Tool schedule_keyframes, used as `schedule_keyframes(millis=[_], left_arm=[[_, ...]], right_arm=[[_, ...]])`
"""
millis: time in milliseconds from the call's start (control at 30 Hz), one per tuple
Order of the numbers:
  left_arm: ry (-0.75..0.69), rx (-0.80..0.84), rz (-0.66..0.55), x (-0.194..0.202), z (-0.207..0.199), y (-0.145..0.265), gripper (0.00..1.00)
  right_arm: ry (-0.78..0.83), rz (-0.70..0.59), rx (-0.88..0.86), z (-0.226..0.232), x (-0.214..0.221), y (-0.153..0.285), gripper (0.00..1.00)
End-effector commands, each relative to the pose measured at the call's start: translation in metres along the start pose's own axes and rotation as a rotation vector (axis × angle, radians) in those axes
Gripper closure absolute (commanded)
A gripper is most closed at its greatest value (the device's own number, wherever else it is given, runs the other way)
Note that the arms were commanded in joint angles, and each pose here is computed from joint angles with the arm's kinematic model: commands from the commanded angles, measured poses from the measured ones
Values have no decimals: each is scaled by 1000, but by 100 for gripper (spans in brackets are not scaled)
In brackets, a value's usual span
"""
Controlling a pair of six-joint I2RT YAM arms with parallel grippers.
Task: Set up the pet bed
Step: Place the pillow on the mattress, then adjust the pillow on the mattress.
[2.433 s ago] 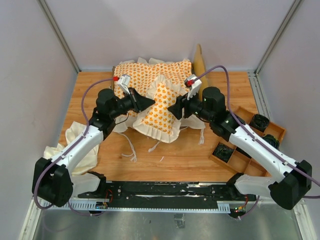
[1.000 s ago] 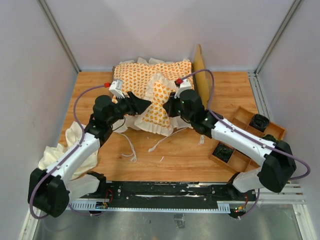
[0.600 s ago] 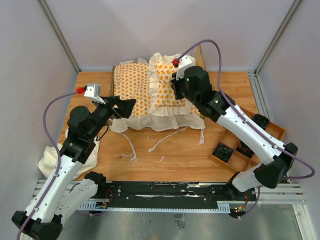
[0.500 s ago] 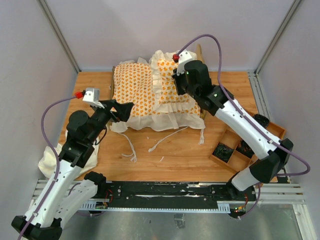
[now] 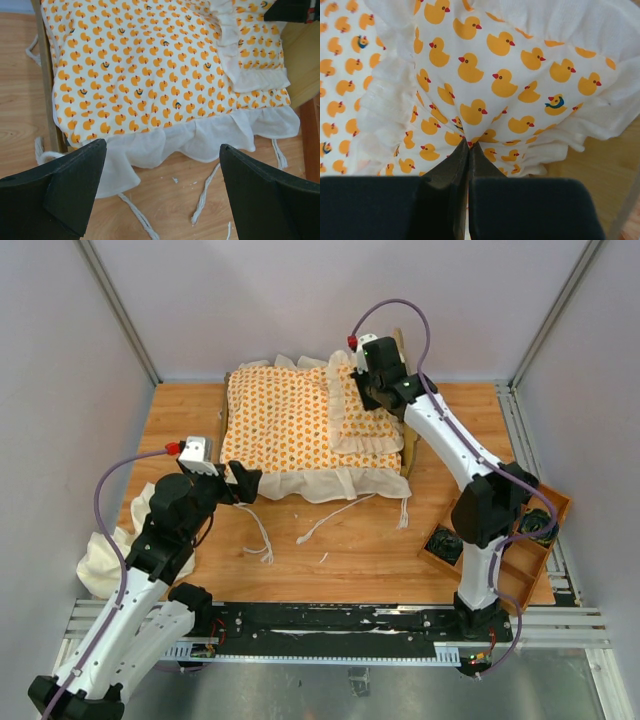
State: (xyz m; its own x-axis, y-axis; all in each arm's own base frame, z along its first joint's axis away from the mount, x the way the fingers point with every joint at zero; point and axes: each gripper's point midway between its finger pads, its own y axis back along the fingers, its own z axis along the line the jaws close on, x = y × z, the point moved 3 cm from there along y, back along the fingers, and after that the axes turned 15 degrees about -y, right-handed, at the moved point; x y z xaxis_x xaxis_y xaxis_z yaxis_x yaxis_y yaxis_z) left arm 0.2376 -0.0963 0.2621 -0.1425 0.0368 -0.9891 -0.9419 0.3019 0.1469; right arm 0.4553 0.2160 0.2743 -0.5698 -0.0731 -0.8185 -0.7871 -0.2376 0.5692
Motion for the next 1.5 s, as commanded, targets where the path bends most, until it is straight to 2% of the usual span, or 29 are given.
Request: schedule_keyframes(millis=[0, 67, 200, 367, 400, 633, 833, 900, 1000, 1067, 1233, 1467], left_arm=[[-33, -10, -3, 1, 2, 3, 1], [-37, -10, 1, 3, 3, 3, 1], [-44, -12, 11, 5, 3, 3, 1], [-41, -7, 15, 8, 2, 3, 1], [-41, -7, 14, 8, 2, 3, 1], [-39, -8, 13, 9, 2, 3, 1], [-41, -15, 17, 10, 4, 2, 1], [-40, -15, 19, 10, 3, 2, 1], [-36, -15, 25, 12, 3, 1, 1], [-33, -13, 27, 12, 3, 1, 1], [-30, -5, 22, 12, 1, 0, 1], [-29, 5, 24, 12, 0, 0, 1]], right_arm=[[-29, 51, 32, -9, 16, -41, 100], [-41, 57, 54, -15, 20, -56, 98], [-39, 67, 96, -25, 25, -76, 86], [-65, 74, 115, -36, 27, -83, 79], [-67, 69, 117, -37, 25, -82, 79], [-60, 9, 125, -39, 7, -73, 95], [-77, 1, 93, -33, 5, -71, 96], [-88, 4, 58, -27, 4, -69, 86], [-95, -19, 39, -20, -5, -53, 63], [-93, -38, 28, -16, -12, -39, 56], [-98, -55, -6, -8, -16, -6, 55], [-131, 41, -102, 16, 31, 1, 61]])
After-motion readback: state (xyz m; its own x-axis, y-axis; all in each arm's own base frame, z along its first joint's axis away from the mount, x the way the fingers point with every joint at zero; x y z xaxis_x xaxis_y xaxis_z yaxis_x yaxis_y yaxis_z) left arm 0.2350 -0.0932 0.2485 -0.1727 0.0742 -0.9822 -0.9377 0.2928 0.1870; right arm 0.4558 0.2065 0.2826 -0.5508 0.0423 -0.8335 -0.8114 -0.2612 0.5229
